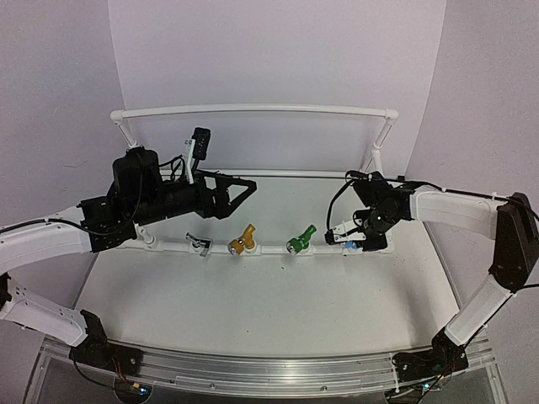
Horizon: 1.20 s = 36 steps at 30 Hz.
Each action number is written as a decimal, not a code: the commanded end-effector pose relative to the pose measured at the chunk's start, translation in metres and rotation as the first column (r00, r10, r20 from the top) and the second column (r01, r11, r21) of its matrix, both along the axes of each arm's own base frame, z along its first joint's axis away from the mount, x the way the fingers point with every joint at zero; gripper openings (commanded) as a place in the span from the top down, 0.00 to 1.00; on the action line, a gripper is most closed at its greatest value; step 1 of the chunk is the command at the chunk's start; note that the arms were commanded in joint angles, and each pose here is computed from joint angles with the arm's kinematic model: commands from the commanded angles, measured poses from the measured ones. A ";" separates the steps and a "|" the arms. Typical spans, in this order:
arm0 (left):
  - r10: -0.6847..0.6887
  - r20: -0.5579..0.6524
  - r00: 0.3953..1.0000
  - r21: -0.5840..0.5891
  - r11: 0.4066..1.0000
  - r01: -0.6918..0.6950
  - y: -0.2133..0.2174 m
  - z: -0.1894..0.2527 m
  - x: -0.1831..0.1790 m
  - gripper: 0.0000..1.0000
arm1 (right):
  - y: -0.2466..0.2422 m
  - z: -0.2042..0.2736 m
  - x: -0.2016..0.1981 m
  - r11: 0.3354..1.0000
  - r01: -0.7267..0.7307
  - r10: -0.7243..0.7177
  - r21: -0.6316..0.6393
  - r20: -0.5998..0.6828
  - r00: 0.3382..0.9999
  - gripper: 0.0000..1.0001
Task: Install the water faucets
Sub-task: Screw the water faucet onto the adaptor.
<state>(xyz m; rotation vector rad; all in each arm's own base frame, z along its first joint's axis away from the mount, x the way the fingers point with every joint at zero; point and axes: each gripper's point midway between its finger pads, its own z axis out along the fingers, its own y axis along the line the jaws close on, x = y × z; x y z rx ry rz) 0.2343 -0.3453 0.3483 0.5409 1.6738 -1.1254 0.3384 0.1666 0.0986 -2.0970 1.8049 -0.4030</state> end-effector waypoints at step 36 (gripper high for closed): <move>0.019 0.062 0.998 -0.045 0.999 -0.016 0.008 0.023 -0.001 0.00 | -0.008 -0.013 0.006 0.993 0.099 -0.095 0.064 -0.061 0.994 1.00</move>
